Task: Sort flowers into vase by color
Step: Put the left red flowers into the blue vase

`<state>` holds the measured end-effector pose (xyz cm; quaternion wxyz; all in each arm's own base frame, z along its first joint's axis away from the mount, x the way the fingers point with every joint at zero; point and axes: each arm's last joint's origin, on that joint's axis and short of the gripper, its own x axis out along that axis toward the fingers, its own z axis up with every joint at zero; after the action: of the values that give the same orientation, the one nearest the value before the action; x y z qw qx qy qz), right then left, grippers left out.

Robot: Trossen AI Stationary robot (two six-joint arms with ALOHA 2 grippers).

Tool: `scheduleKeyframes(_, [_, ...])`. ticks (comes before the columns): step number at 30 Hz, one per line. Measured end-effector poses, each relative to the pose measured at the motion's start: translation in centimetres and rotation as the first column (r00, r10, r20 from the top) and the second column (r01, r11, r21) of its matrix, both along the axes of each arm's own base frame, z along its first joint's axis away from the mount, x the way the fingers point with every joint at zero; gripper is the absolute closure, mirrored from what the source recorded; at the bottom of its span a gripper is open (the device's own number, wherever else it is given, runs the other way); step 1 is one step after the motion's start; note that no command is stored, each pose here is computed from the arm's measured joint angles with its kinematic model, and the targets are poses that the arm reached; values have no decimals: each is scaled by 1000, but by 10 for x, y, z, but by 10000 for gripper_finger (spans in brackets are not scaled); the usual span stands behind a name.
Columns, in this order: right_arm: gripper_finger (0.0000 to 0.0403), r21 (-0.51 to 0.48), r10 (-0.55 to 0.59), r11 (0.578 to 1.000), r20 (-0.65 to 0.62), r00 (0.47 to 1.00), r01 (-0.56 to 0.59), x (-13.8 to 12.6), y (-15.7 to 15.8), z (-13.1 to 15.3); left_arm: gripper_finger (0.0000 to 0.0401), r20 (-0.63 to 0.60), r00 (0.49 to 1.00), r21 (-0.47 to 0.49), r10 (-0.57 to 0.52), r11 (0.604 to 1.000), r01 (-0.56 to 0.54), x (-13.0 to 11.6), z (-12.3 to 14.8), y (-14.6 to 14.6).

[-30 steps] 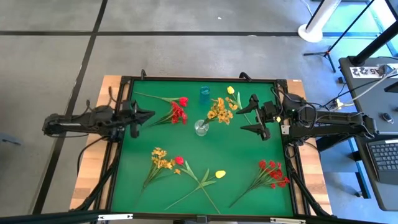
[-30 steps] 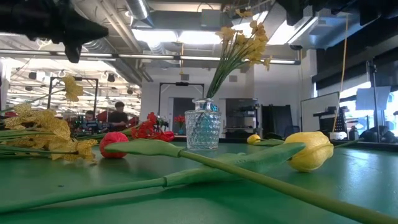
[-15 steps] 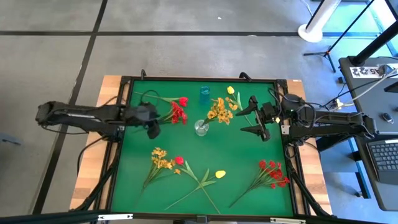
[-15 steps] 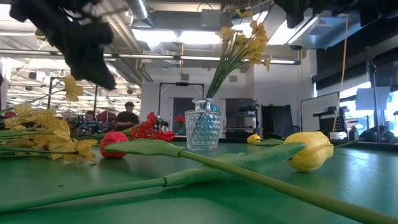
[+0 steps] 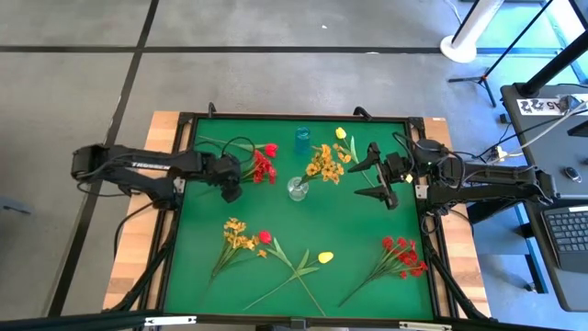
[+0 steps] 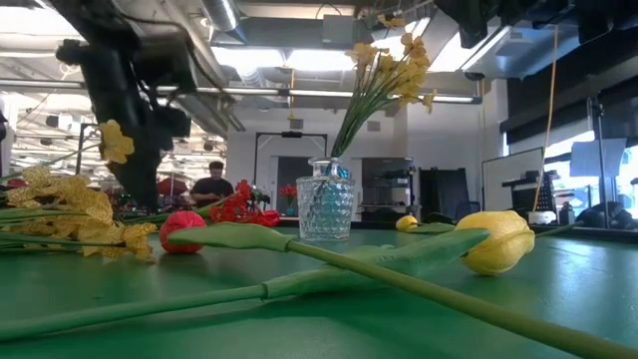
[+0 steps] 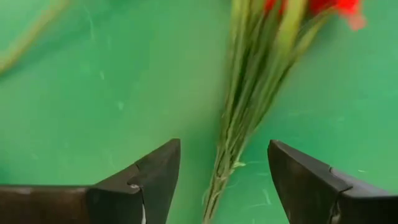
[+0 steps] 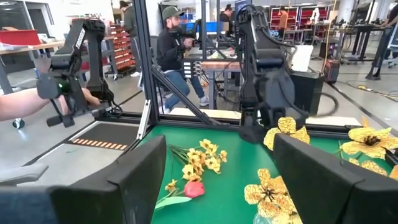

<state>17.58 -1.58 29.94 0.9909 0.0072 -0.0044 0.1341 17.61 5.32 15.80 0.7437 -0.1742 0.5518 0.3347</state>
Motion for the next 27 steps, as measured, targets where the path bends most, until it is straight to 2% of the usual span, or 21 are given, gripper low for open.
scheduleKeyframes(6, [107,1,-3,1000,-9,1000,3,0,0,-1,165,-64,998,-142,29,989,-38,5,-20,9])
scheduleKeyframes(13, [107,5,-25,1000,-36,999,25,0,-1,-3,180,-89,995,-182,46,981,-62,6,-26,13])
scheduleKeyframes(18, [107,-2,-46,999,-43,998,46,0,-1,-4,237,-62,996,-172,56,983,-66,13,-19,13])
scheduleKeyframes(21, [107,4,-69,998,-47,997,69,0,-2,-4,290,-7,995,-144,95,985,-95,22,-10,17])
scheduleKeyframes(25, [107,17,-82,996,-69,994,83,0,-2,-6,375,6,996,-125,94,988,-93,29,2,20])
scheduleKeyframes(27, [107,36,-81,996,-87,993,84,0,-2,-8,391,26,996,-111,84,990,-81,34,11,22])
